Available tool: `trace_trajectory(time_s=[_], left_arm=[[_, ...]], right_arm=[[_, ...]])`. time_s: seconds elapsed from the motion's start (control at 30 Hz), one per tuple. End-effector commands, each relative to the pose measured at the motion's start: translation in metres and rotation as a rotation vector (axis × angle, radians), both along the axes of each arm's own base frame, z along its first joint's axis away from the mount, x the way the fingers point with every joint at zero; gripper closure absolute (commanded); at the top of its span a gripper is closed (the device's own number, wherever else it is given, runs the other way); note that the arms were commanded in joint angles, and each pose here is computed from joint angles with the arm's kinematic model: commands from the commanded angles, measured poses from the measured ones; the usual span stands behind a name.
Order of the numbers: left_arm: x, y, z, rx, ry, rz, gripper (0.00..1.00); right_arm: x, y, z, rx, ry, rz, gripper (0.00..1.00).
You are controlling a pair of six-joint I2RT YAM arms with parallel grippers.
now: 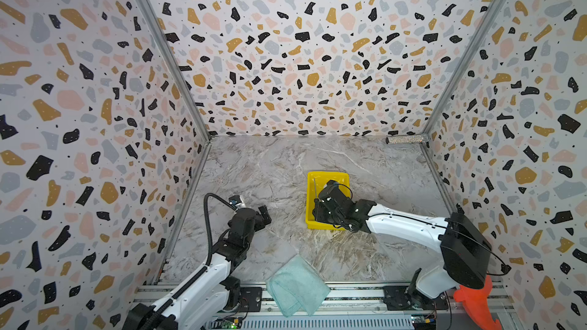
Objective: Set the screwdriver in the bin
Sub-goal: 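Carry the screwdriver with the right gripper over the yellow bin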
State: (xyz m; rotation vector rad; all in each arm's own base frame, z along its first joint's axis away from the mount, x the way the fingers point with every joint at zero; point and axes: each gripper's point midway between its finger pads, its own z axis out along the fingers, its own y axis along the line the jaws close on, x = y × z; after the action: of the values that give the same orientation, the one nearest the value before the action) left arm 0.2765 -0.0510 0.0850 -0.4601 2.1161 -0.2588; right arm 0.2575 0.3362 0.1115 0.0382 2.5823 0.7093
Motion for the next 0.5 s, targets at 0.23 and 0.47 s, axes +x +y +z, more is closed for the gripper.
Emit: trace_trajectory(time_s=[0.23, 0.47], left_arm=[[0.008, -0.003, 0.019, -0.010, -0.049, 0.000, 0.00], [0.007, 0.000, 0.020, -0.009, -0.054, 0.013, 0.00]], right_arm=[[0.011, 0.011, 0.013, 0.076, -0.011, -0.057, 0.87], [0.015, 0.015, 0.006, 0.092, 0.025, -0.071, 0.84]])
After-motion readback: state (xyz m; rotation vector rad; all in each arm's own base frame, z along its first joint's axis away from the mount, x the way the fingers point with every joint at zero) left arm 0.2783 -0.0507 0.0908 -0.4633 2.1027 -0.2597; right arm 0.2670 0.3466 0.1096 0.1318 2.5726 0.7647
